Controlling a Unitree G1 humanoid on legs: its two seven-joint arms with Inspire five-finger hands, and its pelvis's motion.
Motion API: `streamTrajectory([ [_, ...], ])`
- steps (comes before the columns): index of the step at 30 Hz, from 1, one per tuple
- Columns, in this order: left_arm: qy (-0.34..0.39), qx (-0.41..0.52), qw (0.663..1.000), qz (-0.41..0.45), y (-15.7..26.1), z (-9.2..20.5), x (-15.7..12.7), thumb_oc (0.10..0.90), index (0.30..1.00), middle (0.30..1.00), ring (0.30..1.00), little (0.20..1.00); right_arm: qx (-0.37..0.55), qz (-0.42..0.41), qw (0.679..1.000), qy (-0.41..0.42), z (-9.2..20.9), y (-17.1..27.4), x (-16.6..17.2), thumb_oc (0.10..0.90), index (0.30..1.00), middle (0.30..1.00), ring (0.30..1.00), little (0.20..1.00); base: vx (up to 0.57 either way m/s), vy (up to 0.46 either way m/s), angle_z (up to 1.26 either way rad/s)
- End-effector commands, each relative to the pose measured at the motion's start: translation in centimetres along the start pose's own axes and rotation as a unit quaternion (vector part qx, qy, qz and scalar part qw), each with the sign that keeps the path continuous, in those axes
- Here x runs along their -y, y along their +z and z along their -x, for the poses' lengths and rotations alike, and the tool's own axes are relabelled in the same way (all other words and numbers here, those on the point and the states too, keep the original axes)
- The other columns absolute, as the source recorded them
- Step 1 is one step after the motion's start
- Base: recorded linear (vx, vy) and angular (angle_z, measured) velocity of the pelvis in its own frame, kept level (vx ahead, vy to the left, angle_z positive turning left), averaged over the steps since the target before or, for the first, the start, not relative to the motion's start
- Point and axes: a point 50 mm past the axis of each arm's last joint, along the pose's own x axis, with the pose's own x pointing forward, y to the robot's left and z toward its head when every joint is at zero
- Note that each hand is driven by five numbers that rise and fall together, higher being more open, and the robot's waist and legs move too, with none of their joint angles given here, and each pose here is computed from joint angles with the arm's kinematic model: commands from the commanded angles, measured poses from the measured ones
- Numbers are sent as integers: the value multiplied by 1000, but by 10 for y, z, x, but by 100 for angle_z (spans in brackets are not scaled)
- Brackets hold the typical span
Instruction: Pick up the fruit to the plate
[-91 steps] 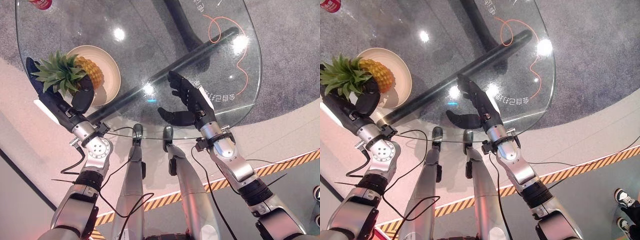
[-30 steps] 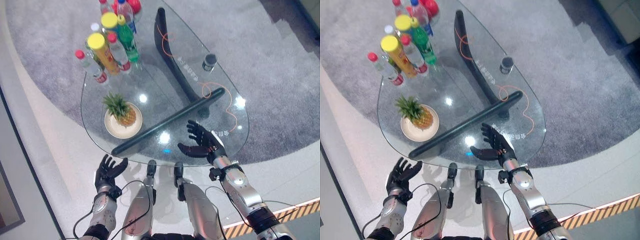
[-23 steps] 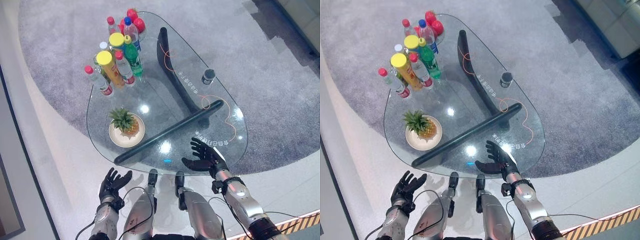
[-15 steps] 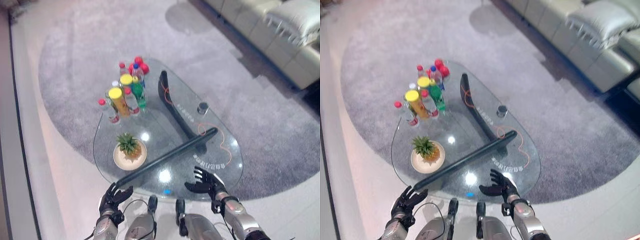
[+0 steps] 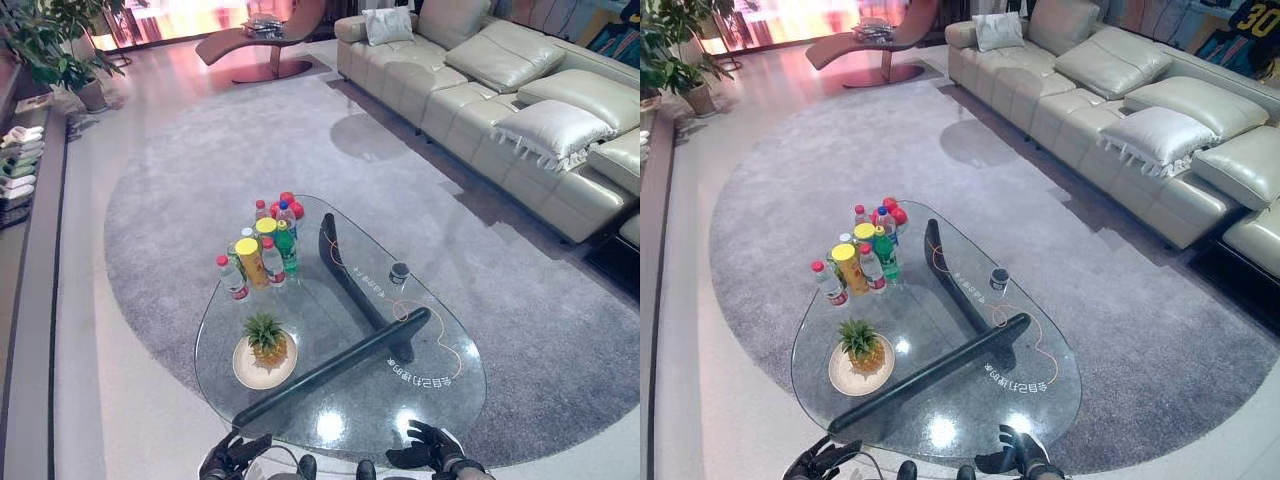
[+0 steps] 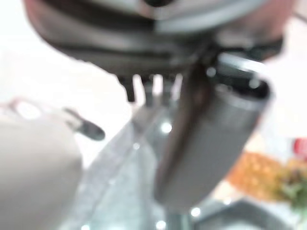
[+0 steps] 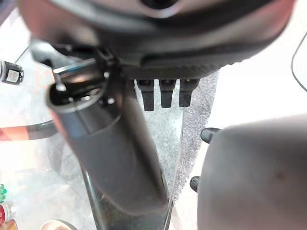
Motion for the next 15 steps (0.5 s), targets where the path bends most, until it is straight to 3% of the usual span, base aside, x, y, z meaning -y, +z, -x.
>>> streamTrajectory([
  [1,-13,-18,999,-25,10,-5,7,800,900,900,900,900,22,4,1000,3,-3,10,4,800,900,900,900,900,-24,31,-5],
  [15,6,-60,997,-46,-2,-4,0,800,900,900,900,900,-50,-19,997,59,1,-18,-3,800,900,900,900,900,0,4,-1],
])
